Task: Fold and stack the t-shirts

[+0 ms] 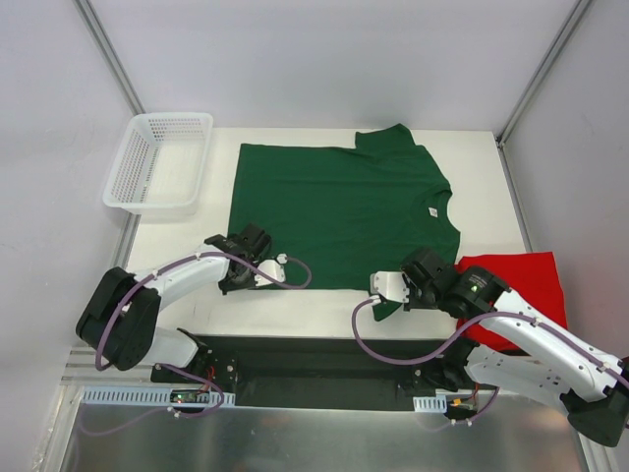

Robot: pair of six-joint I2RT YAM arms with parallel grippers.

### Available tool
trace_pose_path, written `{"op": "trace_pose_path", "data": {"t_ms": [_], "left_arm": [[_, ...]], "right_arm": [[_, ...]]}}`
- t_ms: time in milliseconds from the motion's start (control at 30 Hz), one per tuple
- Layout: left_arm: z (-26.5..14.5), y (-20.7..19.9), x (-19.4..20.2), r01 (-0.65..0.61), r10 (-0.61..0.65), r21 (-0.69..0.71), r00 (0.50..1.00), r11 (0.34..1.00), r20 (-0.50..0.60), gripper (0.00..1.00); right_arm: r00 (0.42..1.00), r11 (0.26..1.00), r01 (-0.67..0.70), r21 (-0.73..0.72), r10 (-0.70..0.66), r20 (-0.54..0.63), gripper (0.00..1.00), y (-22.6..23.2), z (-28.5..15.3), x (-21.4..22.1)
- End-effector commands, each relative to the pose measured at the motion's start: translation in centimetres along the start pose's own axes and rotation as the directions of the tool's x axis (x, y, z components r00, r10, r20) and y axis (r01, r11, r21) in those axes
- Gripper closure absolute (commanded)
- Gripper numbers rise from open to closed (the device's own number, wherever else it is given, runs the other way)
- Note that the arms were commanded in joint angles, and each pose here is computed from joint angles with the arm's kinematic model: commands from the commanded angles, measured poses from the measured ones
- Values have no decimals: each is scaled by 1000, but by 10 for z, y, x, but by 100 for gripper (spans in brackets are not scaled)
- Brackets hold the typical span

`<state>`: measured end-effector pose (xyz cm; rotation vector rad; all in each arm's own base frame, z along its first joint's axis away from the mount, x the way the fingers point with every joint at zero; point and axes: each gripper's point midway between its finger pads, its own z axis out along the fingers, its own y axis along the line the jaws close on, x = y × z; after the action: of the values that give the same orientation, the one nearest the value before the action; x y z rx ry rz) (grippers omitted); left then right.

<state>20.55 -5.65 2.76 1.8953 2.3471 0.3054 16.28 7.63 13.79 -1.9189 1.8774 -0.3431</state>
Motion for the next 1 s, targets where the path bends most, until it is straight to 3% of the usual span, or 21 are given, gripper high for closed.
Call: {"op": "trace_pose_path", "data": {"t_ms": [0, 967], "left_arm": [[-8, 2, 7, -12, 11, -39, 1000, 999, -17, 100], [-32, 17, 21, -13, 13, -194, 1000, 981, -1, 100]], "right_arm": [[1000, 1000, -8, 21, 8, 0, 99, -3, 1, 1], [992, 965, -123, 232, 125, 8, 99, -51, -36, 13]]}}
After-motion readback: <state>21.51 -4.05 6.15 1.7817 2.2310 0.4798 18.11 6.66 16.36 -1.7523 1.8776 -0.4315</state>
